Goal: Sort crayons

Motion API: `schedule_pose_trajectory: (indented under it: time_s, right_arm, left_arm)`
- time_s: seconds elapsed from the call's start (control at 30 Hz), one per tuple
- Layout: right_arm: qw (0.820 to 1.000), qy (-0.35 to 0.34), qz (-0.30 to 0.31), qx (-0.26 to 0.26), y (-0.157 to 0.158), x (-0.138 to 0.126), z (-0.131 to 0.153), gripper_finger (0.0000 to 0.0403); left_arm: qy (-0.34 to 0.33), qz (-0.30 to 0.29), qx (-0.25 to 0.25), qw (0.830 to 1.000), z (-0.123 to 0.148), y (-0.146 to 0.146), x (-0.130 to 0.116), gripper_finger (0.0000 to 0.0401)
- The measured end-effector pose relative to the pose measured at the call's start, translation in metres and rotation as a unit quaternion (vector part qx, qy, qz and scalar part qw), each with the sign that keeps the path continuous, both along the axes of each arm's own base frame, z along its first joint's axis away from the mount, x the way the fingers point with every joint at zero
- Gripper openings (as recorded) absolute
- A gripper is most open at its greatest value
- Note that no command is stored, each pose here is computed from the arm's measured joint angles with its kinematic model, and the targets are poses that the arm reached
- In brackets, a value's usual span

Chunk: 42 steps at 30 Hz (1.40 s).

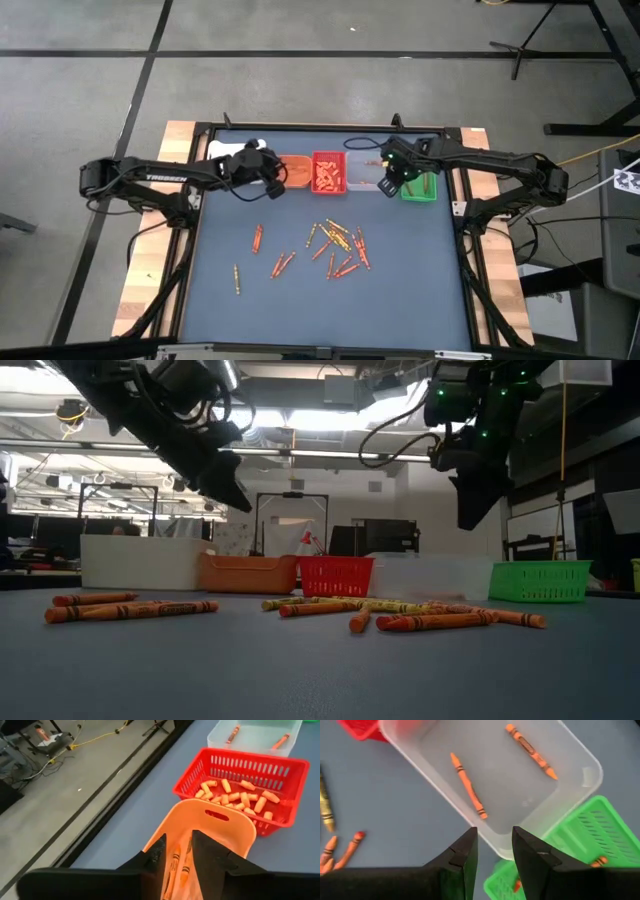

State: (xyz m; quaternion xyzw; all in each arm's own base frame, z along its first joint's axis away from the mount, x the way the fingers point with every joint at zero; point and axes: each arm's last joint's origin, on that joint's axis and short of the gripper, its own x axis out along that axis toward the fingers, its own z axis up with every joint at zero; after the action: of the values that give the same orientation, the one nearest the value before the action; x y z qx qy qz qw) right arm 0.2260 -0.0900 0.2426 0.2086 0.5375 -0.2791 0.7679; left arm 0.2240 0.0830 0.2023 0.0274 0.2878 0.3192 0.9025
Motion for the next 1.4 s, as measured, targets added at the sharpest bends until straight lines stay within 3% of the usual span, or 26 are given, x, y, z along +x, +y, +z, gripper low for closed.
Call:
schedule_pose_trajectory:
  time_s: [0.23, 0.57, 0.87, 1.27, 1.4]
  right_arm:
    - [0.997, -0.034, 0.067, -0.009, 0.03, 0.016, 0.002, 0.012]
    - [0.986, -0.088, 0.144, -0.005, 0.081, 0.032, 0.007, 0.012]
    - [0.988, -0.104, 0.101, 0.043, 0.116, 0.031, 0.006, 0.012]
    - [0.99, -0.139, -0.004, 0.01, 0.15, 0.027, 0.005, 0.012]
    - [0.991, -0.132, -0.013, 0.005, 0.159, 0.033, -0.006, 0.012]
  left_arm:
    - [0.033, 0.0, -0.012, 0.999, -0.015, 0.002, 0.006, 0.0111]
    - [0.04, 0.001, -0.014, 0.999, -0.02, 0.003, 0.008, 0.0116]
    - [0.039, 0.001, -0.014, 0.999, -0.02, 0.003, 0.008, 0.0116]
    - [0.039, 0.001, -0.014, 0.999, -0.02, 0.003, 0.008, 0.0116]
    - [0.04, 0.001, -0.014, 0.999, -0.02, 0.002, 0.008, 0.0116]
